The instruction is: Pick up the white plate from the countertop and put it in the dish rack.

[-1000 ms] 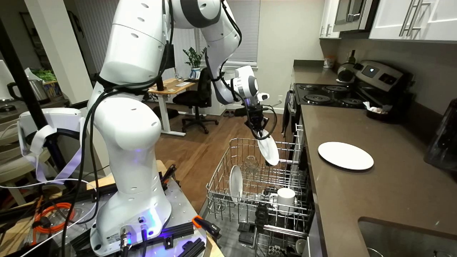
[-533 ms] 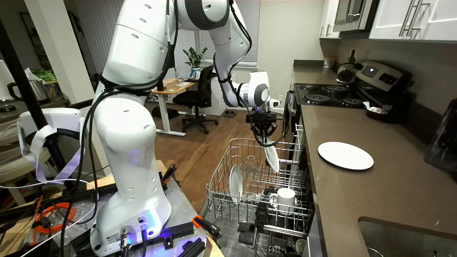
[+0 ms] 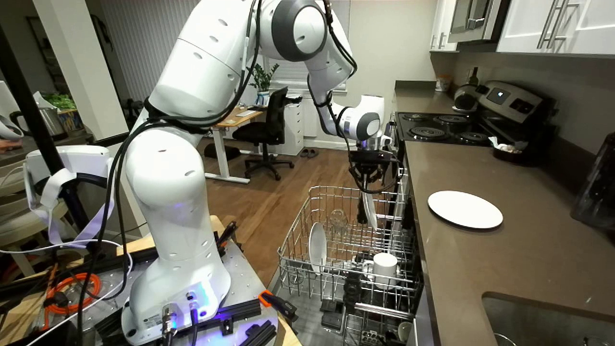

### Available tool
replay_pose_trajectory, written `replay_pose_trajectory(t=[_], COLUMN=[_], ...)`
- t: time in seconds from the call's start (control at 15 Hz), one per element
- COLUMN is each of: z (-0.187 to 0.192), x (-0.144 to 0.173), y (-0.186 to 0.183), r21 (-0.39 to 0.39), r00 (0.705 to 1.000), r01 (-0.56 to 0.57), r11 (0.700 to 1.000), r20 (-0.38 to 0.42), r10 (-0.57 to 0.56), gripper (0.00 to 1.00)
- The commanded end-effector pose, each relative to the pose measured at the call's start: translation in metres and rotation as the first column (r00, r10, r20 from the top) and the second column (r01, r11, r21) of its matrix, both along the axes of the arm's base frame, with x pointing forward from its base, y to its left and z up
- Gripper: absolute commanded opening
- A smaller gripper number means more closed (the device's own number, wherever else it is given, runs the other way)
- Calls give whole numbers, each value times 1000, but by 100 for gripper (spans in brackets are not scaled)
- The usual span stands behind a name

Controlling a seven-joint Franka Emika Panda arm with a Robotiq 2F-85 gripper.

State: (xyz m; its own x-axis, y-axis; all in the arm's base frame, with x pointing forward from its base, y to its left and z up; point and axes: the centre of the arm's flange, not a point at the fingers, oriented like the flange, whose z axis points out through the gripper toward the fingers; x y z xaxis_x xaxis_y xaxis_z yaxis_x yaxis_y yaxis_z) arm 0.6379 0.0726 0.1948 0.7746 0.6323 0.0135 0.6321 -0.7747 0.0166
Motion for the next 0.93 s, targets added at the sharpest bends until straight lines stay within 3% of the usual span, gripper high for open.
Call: replay_pose_trajectory(t=[0.0,0.27,0.87], z=[-7,-25,-53], x=[44,65,91], y=[0,4,22], r21=[-15,-33,-71], r00=[997,995,994], r01=[-4,10,62], r11=[1000,999,996], r20=[-73,-103,-81], r10=[2,-14,-68], gripper=[5,5,5])
